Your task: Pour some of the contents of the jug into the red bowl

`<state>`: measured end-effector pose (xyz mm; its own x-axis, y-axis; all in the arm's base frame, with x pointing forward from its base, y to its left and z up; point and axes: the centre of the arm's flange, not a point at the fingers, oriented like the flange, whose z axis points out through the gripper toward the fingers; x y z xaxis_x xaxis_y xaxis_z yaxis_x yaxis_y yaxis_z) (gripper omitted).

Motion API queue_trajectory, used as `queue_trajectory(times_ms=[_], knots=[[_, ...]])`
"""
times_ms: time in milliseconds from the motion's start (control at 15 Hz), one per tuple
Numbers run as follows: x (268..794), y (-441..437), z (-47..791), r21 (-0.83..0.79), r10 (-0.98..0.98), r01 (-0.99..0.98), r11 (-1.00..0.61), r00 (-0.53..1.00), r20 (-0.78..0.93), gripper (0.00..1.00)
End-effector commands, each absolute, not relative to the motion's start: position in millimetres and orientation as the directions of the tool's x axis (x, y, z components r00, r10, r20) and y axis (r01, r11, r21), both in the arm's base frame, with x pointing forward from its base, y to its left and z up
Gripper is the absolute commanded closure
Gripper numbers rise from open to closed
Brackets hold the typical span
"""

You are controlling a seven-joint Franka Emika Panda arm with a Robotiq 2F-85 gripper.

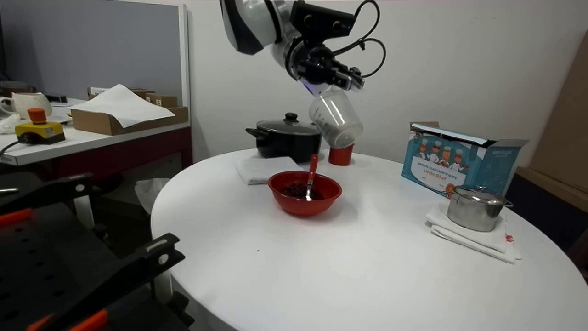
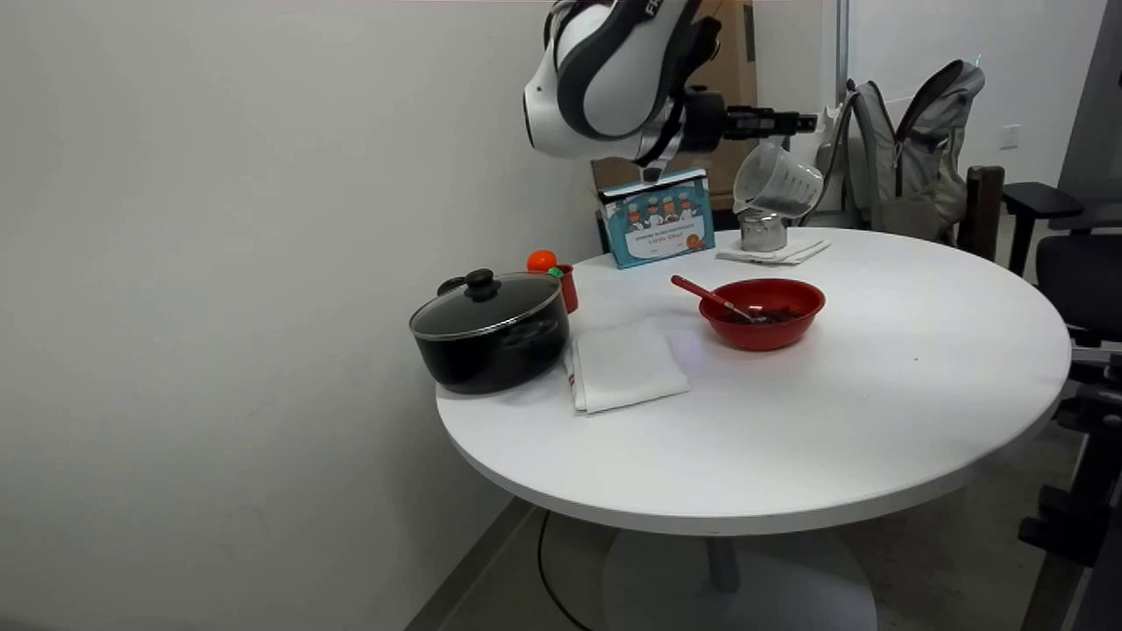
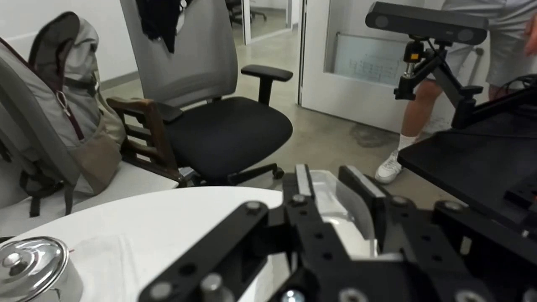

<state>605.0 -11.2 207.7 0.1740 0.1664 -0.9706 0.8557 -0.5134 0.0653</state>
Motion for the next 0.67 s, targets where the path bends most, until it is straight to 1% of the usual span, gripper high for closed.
queue_trajectory(times_ms=[0, 267, 600], knots=[[607, -50, 254, 0.015, 0.318, 0.814, -0.581, 0.244, -0.916, 0.9], [611, -102, 279, -0.016, 0.437, 0.748, -0.664, 0.37, -0.82, 0.9], [612, -159, 282, -0.007, 0.505, 0.652, -0.758, 0.581, -0.638, 0.9]])
